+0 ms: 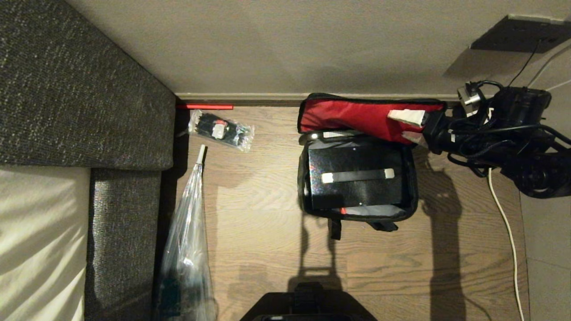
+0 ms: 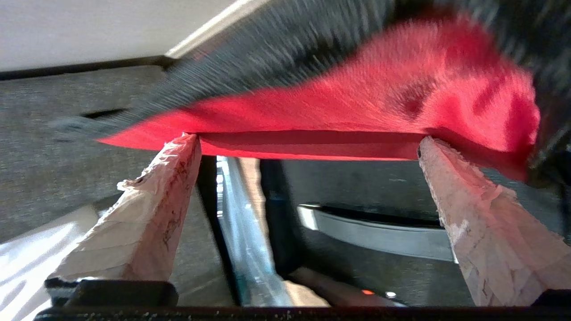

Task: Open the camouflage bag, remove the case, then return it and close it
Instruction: Open the top of the storage box

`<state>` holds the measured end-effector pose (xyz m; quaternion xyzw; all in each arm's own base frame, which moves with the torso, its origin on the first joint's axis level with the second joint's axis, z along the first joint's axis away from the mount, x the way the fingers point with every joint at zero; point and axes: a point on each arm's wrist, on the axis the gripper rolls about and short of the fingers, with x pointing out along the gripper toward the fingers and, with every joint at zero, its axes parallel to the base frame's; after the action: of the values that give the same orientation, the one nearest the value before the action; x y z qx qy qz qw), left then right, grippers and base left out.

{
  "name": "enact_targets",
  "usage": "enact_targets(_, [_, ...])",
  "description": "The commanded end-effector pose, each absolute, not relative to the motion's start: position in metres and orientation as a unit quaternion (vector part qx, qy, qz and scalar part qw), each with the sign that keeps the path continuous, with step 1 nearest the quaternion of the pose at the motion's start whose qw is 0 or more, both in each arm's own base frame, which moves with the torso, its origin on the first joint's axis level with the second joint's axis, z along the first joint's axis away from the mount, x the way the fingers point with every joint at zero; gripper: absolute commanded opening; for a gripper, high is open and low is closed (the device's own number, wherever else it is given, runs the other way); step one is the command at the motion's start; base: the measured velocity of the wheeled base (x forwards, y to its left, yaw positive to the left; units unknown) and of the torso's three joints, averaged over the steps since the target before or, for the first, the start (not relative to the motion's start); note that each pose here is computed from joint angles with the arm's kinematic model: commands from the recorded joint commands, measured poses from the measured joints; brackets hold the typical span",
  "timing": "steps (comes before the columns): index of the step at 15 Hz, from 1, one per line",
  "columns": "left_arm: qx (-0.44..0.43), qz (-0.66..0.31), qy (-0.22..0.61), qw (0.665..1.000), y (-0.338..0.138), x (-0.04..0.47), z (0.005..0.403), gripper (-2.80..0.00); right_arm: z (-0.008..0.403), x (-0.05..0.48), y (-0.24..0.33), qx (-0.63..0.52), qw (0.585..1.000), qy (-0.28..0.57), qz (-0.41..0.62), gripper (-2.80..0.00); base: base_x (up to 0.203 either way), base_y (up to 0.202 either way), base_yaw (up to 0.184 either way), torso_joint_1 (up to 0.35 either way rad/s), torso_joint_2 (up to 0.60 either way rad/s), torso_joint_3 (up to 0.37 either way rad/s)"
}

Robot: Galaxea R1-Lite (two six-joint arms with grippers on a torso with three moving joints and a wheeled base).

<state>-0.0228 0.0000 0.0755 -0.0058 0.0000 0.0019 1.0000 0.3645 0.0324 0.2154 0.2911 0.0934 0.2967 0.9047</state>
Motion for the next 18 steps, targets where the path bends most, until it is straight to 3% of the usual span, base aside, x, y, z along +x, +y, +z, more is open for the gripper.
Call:
enact_targets(1, [-0.006, 0.002, 0.0, 1.0, 0.0, -0.023, 0.075, -2.8, 0.212, 0.368, 0.034, 0.29, 0.905, 0.092, 0.297, 0.0, 0.0, 0.0, 0.0, 0.0, 0.0, 0.0])
enact_targets(7, [-0.006, 0.002, 0.0, 1.0, 0.0, -0.023, 0.075, -2.8, 0.199, 0.379, 0.039, 0.228, 0.934, 0.074, 0.266, 0.0, 0.0, 0.0, 0.0, 0.0, 0.0, 0.0])
enact_targets(11, [-0.006, 0.002, 0.0, 1.0, 0.0, -0.023, 0.075, -2.8, 0.207, 0.387, 0.04, 0.193, 0.949, 0.012, 0.25, 0.0, 0.0, 0.0, 0.0, 0.0, 0.0, 0.0])
enact_targets(18, [-0.006, 0.002, 0.0, 1.0, 0.0, -0.023, 0.075, -2.8, 0.203, 0.392, 0.046, 0.163, 0.956, -0.011, 0.242, 0.0, 0.0, 0.0, 0.0, 0.0, 0.0, 0.0])
